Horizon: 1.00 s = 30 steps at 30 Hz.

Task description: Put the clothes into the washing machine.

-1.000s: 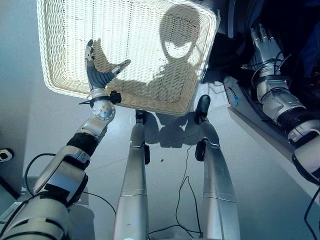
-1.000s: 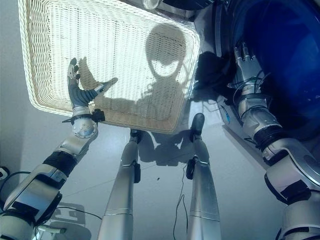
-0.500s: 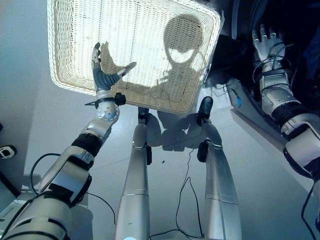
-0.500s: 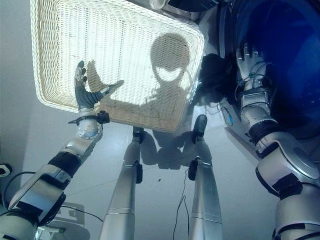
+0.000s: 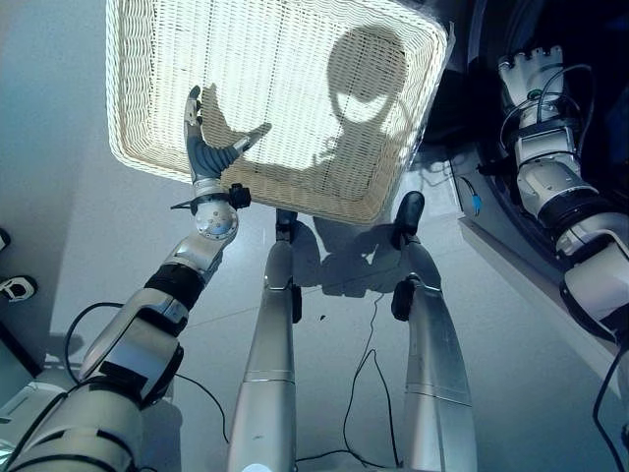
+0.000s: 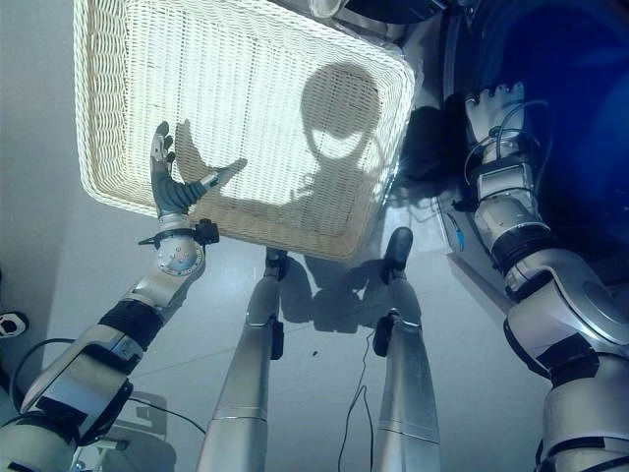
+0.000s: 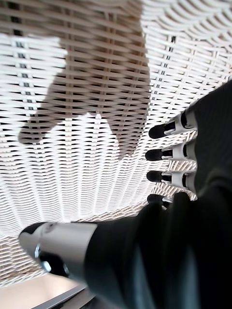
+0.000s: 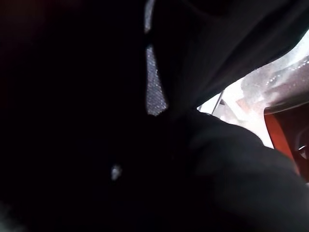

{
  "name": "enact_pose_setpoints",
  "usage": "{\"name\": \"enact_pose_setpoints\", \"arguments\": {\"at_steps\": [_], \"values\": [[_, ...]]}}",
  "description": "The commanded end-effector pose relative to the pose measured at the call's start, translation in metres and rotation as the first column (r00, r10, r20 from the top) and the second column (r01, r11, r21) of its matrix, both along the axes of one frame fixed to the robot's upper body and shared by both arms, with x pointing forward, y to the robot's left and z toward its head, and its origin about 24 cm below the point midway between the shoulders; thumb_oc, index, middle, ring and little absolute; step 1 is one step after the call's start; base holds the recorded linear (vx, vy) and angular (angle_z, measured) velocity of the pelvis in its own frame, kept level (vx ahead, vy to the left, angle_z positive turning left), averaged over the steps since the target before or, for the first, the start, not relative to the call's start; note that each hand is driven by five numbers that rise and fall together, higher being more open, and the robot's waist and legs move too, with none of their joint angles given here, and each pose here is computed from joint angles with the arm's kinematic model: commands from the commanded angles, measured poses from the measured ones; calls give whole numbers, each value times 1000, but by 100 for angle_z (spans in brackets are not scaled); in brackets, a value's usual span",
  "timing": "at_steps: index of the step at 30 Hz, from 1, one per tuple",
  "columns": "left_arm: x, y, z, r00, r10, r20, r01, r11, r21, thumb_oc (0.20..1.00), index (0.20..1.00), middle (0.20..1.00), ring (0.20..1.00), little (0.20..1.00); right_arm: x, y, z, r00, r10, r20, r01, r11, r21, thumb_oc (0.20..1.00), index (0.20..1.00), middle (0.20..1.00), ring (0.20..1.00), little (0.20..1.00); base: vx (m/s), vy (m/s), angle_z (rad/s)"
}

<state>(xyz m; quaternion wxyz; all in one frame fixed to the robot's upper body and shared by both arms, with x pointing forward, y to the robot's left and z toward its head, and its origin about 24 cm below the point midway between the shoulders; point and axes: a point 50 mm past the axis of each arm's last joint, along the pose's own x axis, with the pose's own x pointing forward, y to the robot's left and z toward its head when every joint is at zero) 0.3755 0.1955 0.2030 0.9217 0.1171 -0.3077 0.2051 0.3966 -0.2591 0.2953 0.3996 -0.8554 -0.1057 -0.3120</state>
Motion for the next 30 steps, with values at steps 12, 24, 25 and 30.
{"name": "enact_pose_setpoints", "arguments": {"at_steps": [12,24,25,30], "values": [[-1,1,8,998,0,61,2,999,-43,1000,1000,1000,1000,1000,-7,-39,-38,913,-2,408,-383,338,860,200,200,200,200,200,0,0,0],[-18,21,-16,997,65,53,-61,996,-67,1000,1000,1000,1000,1000,-61,-113,-22,384,-609,694,-920,-190,343,200,200,200,200,200,-1,11,-1],[-18,24,-14,996,71,52,-68,996,-64,1000,1000,1000,1000,1000,-66,-121,-19,350,-635,689,-934,-184,305,200,200,200,200,200,0,0,0],[-17,32,-8,996,77,49,-74,995,-61,1000,1000,1000,1000,1000,-74,-134,-16,323,-659,679,-946,-199,257,200,200,200,200,200,1,-23,-3]]}}
